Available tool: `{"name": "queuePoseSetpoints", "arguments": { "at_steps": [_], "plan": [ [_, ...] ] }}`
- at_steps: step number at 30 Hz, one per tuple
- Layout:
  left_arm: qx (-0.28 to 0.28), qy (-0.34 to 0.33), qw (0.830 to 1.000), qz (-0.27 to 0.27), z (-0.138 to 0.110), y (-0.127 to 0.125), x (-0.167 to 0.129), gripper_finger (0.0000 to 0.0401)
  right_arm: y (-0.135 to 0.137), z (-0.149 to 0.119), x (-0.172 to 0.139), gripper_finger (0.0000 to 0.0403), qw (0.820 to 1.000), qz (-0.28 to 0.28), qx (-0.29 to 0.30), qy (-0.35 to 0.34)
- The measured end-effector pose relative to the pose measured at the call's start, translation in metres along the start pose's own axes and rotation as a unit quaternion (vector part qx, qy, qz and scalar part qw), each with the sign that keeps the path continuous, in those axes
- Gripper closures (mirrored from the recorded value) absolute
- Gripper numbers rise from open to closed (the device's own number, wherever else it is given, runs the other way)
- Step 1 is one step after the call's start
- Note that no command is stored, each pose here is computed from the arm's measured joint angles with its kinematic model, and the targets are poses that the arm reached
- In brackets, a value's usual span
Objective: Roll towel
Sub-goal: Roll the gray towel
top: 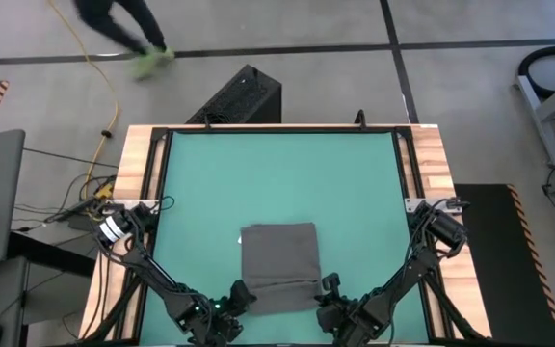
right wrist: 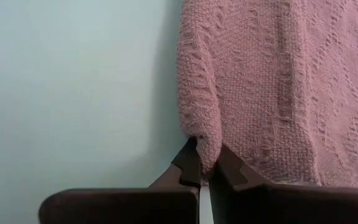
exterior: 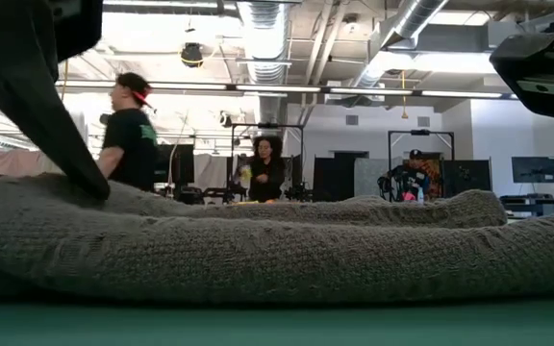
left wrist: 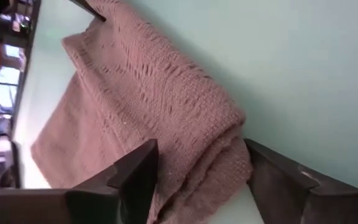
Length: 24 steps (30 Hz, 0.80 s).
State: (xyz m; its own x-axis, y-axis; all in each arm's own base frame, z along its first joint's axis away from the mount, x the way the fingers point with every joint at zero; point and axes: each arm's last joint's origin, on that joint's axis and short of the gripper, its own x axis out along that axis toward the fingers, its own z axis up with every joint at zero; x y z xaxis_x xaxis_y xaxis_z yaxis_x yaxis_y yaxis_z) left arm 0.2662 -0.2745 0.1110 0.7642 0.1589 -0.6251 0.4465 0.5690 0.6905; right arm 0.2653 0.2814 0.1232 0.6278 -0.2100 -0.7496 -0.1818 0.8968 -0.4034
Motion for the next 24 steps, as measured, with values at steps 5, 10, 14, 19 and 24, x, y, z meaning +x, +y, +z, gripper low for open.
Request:
{"name": "queuePoseSetpoints", "arguments": {
  "at_steps": [5,10,14,19,24],
  "plan": [
    [-0.075,-0.003,0.997,-0.01,0.002,0.005,0.001,0.0263,0.001,0.003,-0.002,0.0379,1.0,0.004,0.013,-0.002],
    [-0.139,-0.004,0.99,-0.016,0.007,0.009,0.0,0.038,0.001,0.014,-0.008,0.0379,1.0,0.012,0.017,-0.004],
    [-0.176,-0.004,0.984,-0.016,0.009,0.011,-0.001,0.0384,-0.004,0.028,-0.015,0.0379,0.999,0.014,0.051,-0.004],
    [-0.222,-0.007,0.975,-0.014,0.015,0.017,-0.002,0.0388,-0.02,0.039,-0.019,0.0379,0.992,0.019,0.123,0.035],
    [-0.278,-0.01,0.96,-0.007,0.022,0.033,-0.008,0.0392,-0.028,0.045,-0.02,0.0379,0.985,0.011,0.165,0.047]
  ]
}}
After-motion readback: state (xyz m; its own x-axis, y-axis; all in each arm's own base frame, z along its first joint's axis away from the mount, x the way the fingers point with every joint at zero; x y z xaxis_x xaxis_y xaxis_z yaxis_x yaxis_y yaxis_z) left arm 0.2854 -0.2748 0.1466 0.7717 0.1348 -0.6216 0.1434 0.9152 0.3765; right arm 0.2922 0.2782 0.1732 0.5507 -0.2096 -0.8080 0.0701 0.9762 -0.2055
